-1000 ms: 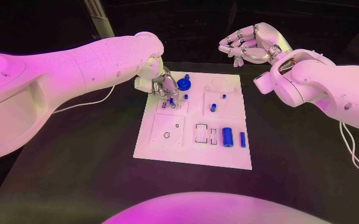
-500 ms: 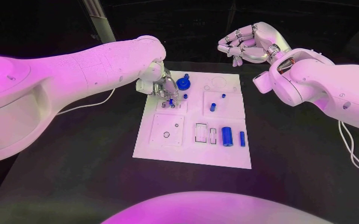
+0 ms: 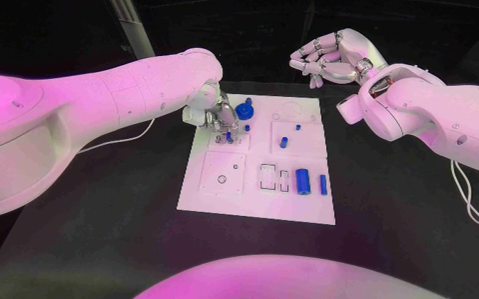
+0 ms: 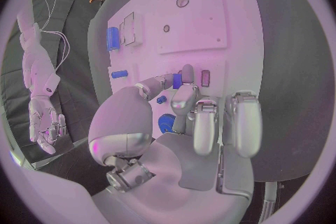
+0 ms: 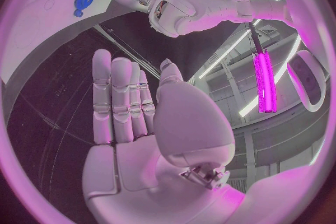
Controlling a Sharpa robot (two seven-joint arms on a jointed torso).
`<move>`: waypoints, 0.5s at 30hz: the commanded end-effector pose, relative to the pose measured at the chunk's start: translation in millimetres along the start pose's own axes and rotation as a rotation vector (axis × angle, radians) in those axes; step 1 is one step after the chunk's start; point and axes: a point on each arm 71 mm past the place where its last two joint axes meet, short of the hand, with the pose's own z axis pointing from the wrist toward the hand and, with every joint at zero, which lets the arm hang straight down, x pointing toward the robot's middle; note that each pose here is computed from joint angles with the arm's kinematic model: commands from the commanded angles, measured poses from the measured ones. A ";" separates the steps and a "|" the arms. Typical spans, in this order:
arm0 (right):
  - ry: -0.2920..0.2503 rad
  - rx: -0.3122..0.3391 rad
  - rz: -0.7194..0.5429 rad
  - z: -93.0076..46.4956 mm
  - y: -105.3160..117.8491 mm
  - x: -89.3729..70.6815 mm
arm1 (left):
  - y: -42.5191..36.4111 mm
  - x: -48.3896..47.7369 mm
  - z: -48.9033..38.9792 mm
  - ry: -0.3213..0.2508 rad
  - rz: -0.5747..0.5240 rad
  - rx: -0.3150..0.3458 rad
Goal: Assemble the parts on the task board
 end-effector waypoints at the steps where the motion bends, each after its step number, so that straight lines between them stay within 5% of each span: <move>1: 0.006 -0.009 -0.002 0.8 1.9 0.2 | 0.4 1.0 0.3 0.005 0.015 -0.015; 15: 0.008 -0.008 -0.002 0.9 1.7 0.2 | 0.8 3.4 0.2 0.023 0.031 -0.018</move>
